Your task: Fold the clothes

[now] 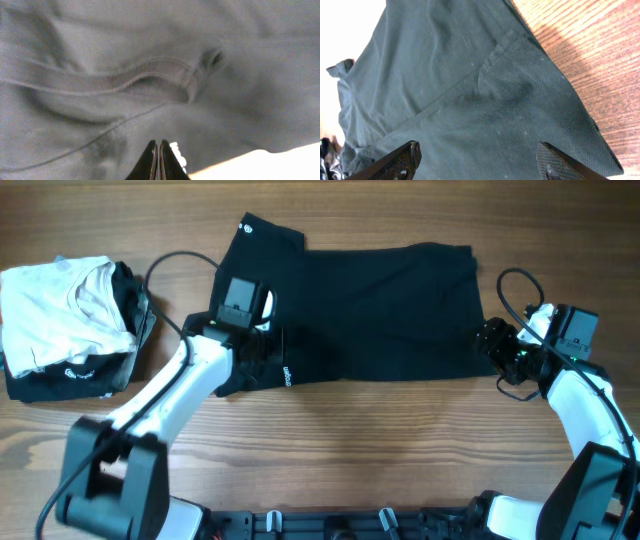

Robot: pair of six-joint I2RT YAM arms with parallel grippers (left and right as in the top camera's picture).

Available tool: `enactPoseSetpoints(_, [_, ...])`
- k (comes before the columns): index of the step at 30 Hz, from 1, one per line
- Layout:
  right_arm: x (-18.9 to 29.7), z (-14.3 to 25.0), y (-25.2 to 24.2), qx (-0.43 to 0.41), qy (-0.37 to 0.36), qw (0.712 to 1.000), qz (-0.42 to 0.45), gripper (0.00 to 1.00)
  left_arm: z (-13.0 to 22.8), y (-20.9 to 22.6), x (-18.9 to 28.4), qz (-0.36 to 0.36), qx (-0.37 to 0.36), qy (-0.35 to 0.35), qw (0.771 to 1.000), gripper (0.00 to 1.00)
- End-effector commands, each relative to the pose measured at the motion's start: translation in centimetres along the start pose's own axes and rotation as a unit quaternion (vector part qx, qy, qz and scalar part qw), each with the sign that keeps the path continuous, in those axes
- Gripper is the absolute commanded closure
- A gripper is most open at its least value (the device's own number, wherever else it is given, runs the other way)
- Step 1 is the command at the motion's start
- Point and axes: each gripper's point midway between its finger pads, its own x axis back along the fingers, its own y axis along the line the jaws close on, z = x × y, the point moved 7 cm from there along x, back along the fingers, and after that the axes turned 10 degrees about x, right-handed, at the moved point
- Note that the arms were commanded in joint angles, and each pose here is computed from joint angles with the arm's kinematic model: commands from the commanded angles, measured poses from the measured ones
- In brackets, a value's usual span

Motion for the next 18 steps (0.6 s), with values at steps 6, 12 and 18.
enactPoseSetpoints(6, [-0.1, -0.4, -0.1, -0.014, -0.002, 1.000, 0.012, 0.21, -0.8, -0.1, -6.9, 0.030, -0.010, -0.025, 0.999, 0.96])
enactPoseSetpoints(12, [-0.1, -0.4, -0.1, -0.014, -0.001, 1.000, 0.012, 0.21, -5.8, -0.3, -2.0, -0.035, -0.005, -0.163, 0.986, 0.96])
enactPoseSetpoints(18, [-0.1, -0.4, -0.1, -0.014, -0.002, 1.000, 0.012, 0.21, -4.5, -1.0, 4.7, -0.018, -0.006, -0.168, 0.986, 0.94])
